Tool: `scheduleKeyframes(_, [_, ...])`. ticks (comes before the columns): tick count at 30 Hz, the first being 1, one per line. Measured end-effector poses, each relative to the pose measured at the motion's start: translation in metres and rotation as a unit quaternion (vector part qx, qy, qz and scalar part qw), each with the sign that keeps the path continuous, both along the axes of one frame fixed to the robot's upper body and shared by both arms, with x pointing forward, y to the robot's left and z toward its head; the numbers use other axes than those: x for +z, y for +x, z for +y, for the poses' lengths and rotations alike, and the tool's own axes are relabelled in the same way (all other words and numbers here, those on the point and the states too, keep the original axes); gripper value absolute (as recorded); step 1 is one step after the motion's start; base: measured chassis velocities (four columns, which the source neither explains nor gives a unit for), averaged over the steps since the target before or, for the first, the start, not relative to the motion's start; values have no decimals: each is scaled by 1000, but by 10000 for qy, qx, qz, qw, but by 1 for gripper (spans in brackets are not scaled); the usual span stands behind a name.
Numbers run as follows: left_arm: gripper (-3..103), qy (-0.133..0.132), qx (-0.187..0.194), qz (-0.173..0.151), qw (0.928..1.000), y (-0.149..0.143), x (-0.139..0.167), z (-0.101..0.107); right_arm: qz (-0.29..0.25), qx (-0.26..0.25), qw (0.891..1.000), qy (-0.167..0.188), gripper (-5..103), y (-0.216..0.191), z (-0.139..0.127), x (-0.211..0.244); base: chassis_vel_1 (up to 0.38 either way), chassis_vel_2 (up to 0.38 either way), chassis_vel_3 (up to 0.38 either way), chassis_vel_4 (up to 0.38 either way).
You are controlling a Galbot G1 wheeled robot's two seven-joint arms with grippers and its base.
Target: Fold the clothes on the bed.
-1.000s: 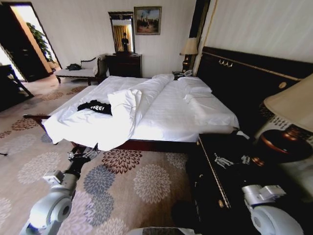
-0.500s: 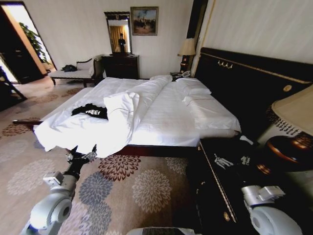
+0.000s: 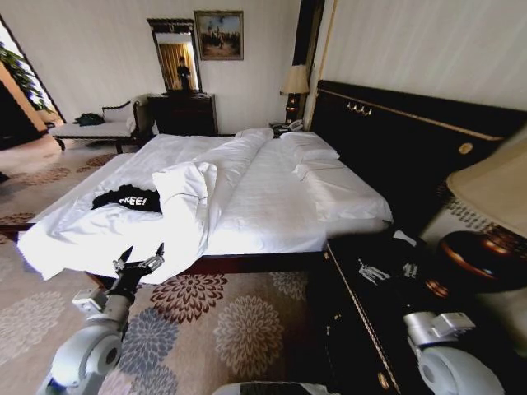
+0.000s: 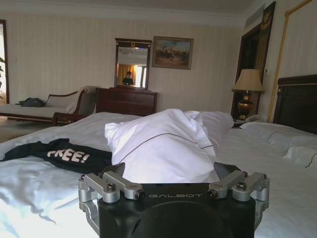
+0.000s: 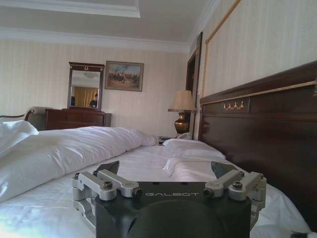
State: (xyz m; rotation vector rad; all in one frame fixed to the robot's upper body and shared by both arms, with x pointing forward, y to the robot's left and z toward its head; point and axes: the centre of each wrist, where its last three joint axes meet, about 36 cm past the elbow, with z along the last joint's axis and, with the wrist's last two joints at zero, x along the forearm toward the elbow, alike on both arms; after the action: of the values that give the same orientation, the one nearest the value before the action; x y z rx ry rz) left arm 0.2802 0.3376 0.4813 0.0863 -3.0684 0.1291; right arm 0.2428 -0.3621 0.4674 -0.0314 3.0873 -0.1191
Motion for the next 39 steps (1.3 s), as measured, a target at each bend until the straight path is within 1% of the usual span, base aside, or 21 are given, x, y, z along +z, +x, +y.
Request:
scheduleKeyframes(5, [100, 38, -24, 13, 10000, 0, -2, -1, 14, 4, 10000, 8, 100, 1, 0, -2, -130, 129, 140, -133])
scheduleKeyframes(7, [100, 93, 30, 20, 10000, -2, -1, -4, 22, 8, 10000, 10, 100, 2, 1, -3, -120, 115, 115, -114])
scheduleKeyframes(11, [100, 57, 19, 39, 10000, -8, 3, -8, 34, 10, 10000, 27, 100, 2, 3, -5, -111, 117, 113, -125])
scheduleKeyframes(19, [100, 98, 32, 43, 9999, -9, 5, -5, 68, 33, 10000, 15, 100, 3, 8, -9, -110, 123, 100, -126])
scheduleKeyframes(25, [100, 66, 22, 88, 9999, -13, 2, -5, 137, 2, 9999, 32, 100, 1, 10, -11, -148, 154, 140, -146])
scheduleKeyframes(32, [100, 36, -9, 69, 10000, -14, 3, -6, 202, -68, 9998, 41, 100, 1, 10, -12, -129, 128, 126, -125])
scheduleKeyframes(36, [100, -27, -23, 96, 9999, -17, -1, -8, 242, -162, 9996, -26, 100, 2, 11, -14, -105, 92, 106, -103])
scheduleKeyframes(39, [100, -28, -39, 107, 9999, -18, -2, -8, 249, -180, 9995, -64, 100, 2, 11, -15, -76, 92, 62, -101])
